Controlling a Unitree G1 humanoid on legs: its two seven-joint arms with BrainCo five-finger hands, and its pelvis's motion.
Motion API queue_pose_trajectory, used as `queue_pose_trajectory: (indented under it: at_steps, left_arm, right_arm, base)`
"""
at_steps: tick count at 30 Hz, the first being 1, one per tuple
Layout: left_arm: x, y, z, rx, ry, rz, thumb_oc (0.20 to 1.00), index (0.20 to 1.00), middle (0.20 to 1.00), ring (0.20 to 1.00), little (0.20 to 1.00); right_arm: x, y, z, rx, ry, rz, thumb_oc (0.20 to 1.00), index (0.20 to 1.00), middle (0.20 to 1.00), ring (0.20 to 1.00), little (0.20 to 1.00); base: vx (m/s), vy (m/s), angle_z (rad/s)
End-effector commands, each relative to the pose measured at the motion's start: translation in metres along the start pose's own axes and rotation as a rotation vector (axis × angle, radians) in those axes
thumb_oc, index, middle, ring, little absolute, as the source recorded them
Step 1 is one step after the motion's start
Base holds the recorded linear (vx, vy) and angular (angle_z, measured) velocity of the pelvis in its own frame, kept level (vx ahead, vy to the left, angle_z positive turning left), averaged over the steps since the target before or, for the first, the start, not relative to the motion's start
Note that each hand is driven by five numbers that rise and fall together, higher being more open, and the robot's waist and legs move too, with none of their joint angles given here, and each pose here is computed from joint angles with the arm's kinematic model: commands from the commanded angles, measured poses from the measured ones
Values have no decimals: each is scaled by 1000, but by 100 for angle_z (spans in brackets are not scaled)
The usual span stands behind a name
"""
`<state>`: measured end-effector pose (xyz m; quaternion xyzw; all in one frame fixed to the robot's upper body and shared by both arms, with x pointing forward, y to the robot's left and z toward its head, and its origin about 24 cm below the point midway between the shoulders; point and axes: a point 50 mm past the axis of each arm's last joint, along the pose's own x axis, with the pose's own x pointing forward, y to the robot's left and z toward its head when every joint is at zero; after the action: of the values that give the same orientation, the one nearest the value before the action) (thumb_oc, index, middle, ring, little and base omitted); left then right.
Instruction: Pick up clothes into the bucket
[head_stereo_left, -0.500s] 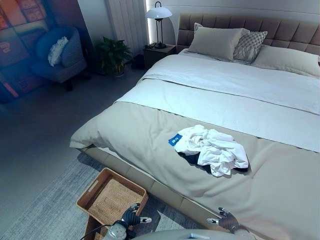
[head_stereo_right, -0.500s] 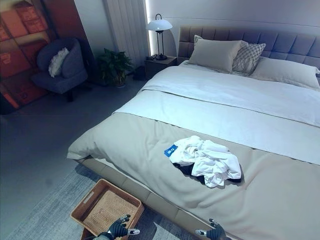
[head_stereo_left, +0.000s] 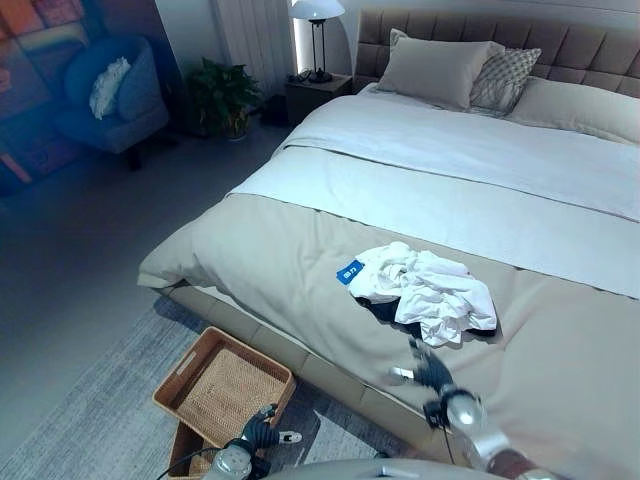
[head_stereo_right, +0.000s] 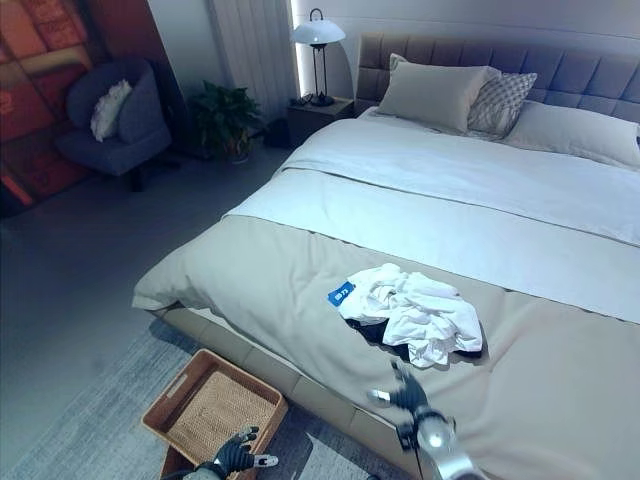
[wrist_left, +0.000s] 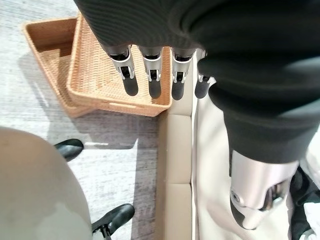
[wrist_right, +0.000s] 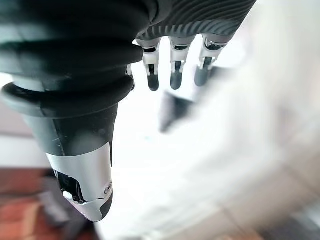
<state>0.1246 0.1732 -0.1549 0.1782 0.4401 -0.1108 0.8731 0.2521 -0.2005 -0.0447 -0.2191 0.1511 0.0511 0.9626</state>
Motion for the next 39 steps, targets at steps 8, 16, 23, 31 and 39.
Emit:
queue_pose_trajectory:
  at_steps: [8,16,23,31,39]
  left_arm:
    - [10,17,41,62,-150,79,1000,1000,1000,1000,1000]
    - [12,12,64,53,-236,108,1000,1000,1000,1000,1000]
    - [13,6,85,19,-312,117,1000,1000,1000,1000,1000]
    - [10,-4,107,-2,-402,87,1000,1000,1000,1000,1000]
    - [10,-10,127,-5,-445,53,1000,1000,1000,1000,1000]
  right_arm:
    - [24,-109,114,-225,-409,-559,1000,1000,1000,1000,1000]
    - [21,-175,122,-278,-310,-955,1000,1000,1000,1000,1000]
    - [10,-233,111,-291,-95,-1122,1000,1000,1000,1000,1000]
    - [-18,-280,100,-257,81,-1245,1000,1000,1000,1000,1000]
    - [-23,-298,110,-477,224,-1132,1000,1000,1000,1000,1000]
  base:
    - [-62,-1,16]
    - [-8,-1,1]
    - [-10,4,-1]
    - [-35,-14,6]
    - [-37,-38,20]
